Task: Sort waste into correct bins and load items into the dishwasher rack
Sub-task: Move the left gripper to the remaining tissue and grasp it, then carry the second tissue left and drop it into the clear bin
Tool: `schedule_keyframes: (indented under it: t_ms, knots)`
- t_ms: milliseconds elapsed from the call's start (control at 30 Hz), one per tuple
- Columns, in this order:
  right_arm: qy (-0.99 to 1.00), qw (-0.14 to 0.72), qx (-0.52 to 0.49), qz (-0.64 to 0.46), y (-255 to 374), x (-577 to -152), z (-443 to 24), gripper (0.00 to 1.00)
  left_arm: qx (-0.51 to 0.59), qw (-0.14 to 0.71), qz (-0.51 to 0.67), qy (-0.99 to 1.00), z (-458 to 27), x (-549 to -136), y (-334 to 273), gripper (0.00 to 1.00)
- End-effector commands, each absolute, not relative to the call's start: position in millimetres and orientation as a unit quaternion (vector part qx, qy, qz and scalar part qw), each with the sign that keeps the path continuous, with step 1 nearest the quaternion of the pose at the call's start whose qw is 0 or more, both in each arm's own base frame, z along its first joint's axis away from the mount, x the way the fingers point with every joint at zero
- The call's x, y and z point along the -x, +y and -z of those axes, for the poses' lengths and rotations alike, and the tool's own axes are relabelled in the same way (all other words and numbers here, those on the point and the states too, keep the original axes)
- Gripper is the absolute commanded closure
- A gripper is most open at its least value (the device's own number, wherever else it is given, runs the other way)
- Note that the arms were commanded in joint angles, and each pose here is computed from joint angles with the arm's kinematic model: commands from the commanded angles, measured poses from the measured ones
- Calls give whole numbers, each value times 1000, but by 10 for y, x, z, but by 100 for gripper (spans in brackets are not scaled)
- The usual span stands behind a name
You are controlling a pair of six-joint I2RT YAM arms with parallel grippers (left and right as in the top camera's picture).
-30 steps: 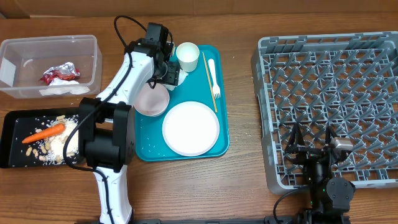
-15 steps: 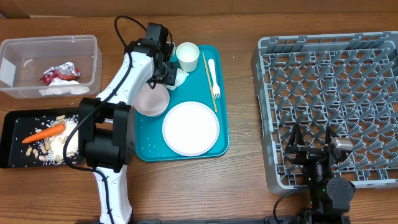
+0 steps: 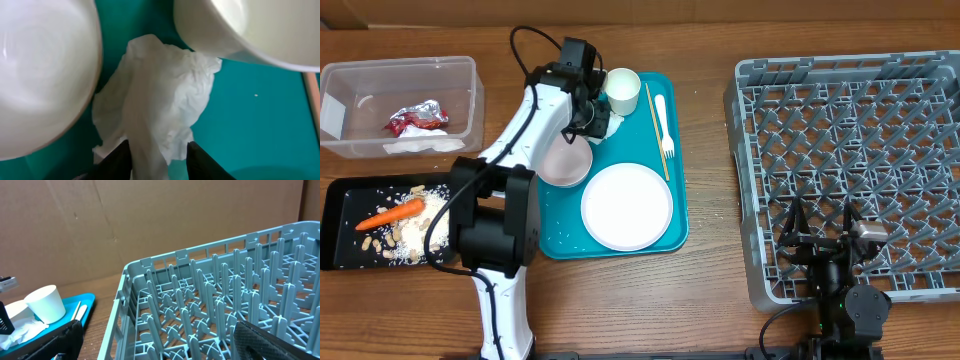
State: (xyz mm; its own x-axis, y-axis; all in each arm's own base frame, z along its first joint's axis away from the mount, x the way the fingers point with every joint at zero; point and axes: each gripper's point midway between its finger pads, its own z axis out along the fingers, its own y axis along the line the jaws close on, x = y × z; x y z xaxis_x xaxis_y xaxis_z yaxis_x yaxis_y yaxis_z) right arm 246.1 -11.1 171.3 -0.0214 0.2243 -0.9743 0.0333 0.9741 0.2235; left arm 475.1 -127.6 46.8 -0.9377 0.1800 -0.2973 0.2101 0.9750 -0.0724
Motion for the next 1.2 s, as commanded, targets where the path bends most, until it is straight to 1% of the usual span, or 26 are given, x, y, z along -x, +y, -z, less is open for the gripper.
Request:
schedule_keyframes:
  t_ms: [0,33,200,233,300,433,567,833,1167]
  knots:
    - [709,696,-94,-67,-127,-2462,-1699,0,-112,139,53,982,-405,-4717,-1338,75]
    - [709,696,-94,-67,-127,-2462,-1699,0,-111,140,51,983,-404,-4718,-1330,78]
    - [709,696,-94,-67,-127,-2462,-1699,0,-107,142,30,984,-401,-4736,-1257,83]
    - [709,696,-94,-67,-127,-2462,-1699,0,-107,142,30,984,-401,-4736,-1256,86]
    - [709,696,-94,-67,-127,-2462,-1699,0,-106,143,30,984,-401,-4737,-1257,96]
    - [709,696,-94,-67,-127,-2462,-1699,0,-109,144,31,983,-438,-4733,-1286,96]
    - [709,696,-94,-67,-127,-2462,-1699,0,-107,156,37,981,-590,-4742,-1387,96]
    - [709,696,-94,-67,-127,-2462,-1699,0,-40,208,60,976,-1137,-4802,-1408,96]
    - [709,696,-94,-67,-127,-2462,-1699,0,32,283,88,954,-1954,-4791,-1122,96]
